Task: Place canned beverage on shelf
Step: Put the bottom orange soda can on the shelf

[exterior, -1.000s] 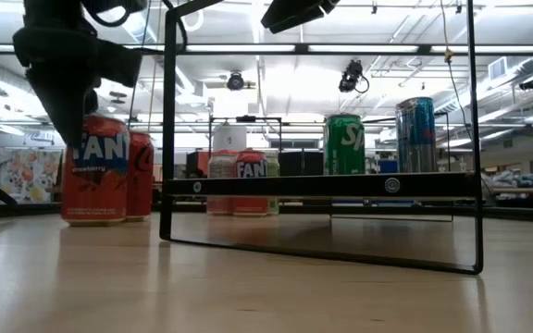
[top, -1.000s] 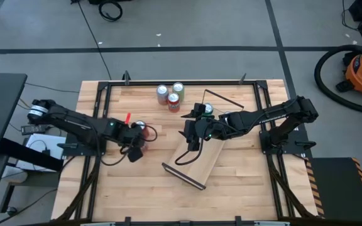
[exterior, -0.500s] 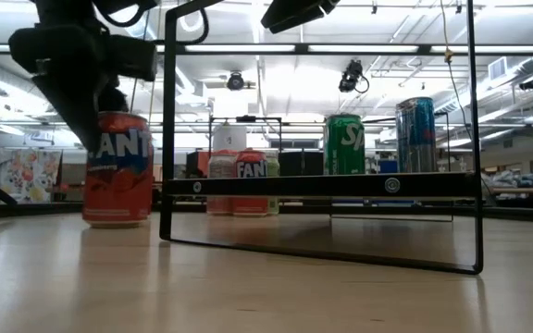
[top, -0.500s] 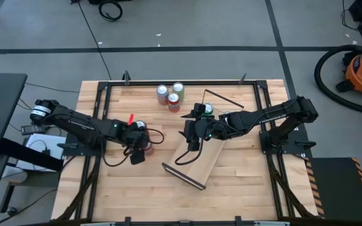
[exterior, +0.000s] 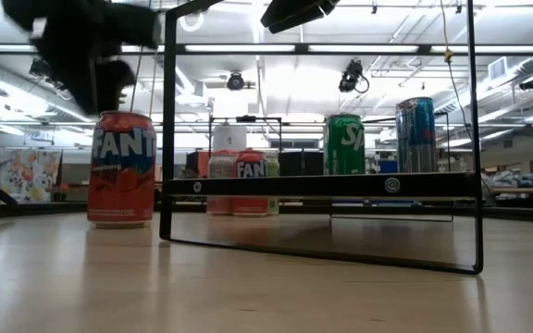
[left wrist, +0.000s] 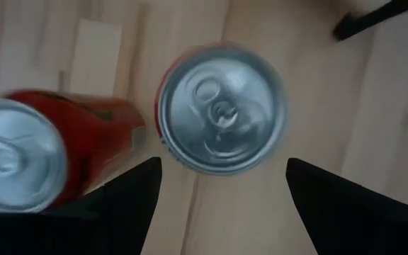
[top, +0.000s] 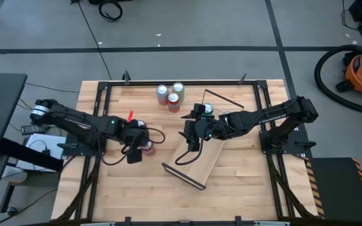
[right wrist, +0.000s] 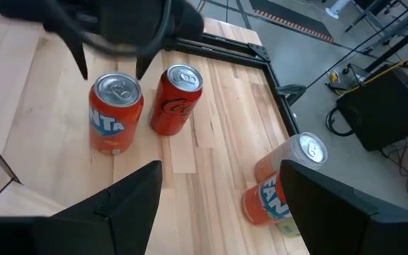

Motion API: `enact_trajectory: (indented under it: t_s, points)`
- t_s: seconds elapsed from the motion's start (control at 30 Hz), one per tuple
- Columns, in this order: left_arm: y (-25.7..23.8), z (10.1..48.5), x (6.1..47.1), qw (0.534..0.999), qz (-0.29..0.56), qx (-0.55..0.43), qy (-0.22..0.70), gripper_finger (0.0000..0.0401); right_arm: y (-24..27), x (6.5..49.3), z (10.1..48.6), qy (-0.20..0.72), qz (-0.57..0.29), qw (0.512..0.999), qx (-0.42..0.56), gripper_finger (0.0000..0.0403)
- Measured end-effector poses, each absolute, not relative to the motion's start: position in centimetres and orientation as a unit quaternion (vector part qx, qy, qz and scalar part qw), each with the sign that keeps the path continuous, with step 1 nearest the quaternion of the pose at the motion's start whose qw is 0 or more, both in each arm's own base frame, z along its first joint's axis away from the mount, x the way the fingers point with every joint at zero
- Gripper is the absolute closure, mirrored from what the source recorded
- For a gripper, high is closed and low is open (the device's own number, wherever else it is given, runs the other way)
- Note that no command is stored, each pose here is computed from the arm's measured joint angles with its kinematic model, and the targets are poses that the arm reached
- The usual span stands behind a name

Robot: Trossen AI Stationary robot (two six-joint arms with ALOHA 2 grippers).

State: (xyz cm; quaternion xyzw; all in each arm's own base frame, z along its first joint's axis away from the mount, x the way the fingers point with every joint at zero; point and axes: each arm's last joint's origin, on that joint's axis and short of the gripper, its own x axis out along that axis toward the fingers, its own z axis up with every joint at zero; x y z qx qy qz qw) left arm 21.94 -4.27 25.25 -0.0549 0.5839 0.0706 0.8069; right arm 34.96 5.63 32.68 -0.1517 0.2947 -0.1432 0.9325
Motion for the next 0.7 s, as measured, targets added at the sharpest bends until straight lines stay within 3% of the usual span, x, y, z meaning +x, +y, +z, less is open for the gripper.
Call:
enact_trajectory:
  t_s: [0.3, 0.7]
  points:
    - [-4.1, 29.1, 23.3, 0.854, 0.045, -0.014, 0.519, 0.0087, 5.8, 34.8, 32.5, 0.301, -0.142, 0.931, -0.151, 0.0106]
    - [-3.9, 29.6, 24.0, 0.873, 0.059, 0.017, 0.484, 0.0084, 6.1, 34.5, 32.3, 0.316, -0.157, 0.92, -0.168, 0.0106]
